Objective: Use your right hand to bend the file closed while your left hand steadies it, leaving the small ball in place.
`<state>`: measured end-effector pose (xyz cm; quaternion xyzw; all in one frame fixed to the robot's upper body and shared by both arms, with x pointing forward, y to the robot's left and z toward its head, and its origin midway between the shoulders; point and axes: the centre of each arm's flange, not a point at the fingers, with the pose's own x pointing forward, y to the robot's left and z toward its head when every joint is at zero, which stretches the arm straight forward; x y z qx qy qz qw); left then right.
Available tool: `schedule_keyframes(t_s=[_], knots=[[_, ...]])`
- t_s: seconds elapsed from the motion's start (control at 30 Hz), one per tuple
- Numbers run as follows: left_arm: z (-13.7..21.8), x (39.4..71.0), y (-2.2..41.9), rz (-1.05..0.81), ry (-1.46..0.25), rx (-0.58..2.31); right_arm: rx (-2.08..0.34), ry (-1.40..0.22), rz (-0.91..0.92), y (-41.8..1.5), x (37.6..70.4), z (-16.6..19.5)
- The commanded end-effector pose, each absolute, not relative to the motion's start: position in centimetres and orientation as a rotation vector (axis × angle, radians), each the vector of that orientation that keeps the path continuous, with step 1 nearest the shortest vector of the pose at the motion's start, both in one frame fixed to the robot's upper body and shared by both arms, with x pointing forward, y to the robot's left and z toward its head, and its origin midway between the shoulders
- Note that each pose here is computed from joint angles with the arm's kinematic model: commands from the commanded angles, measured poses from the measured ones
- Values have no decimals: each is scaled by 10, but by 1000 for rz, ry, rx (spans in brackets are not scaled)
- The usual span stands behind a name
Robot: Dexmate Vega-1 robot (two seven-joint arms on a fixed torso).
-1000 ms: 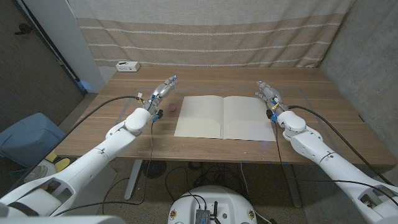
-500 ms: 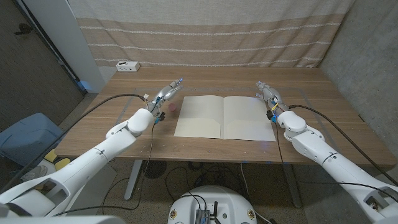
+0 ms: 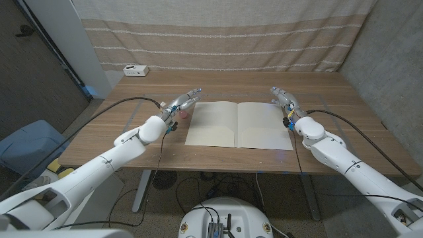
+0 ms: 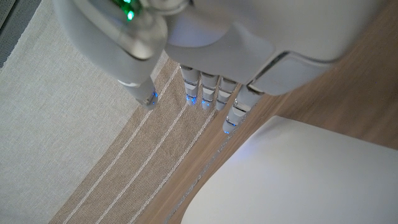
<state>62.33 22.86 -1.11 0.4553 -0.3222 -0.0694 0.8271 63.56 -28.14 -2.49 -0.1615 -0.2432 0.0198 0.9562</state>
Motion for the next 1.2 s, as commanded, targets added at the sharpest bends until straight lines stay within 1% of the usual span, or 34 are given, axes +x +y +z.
schedule_keyframes(t_s=[0.03, 0.67, 1.2], knots=[[-13, 618, 216, -131, -698, 1130, -368, -480, 37, -277, 635, -22], [-21, 611, 196, -120, -700, 1411, -453, -447, 0, -275, 633, -22], [-35, 609, 190, -175, -664, 1495, -583, -386, -78, -277, 640, -13]])
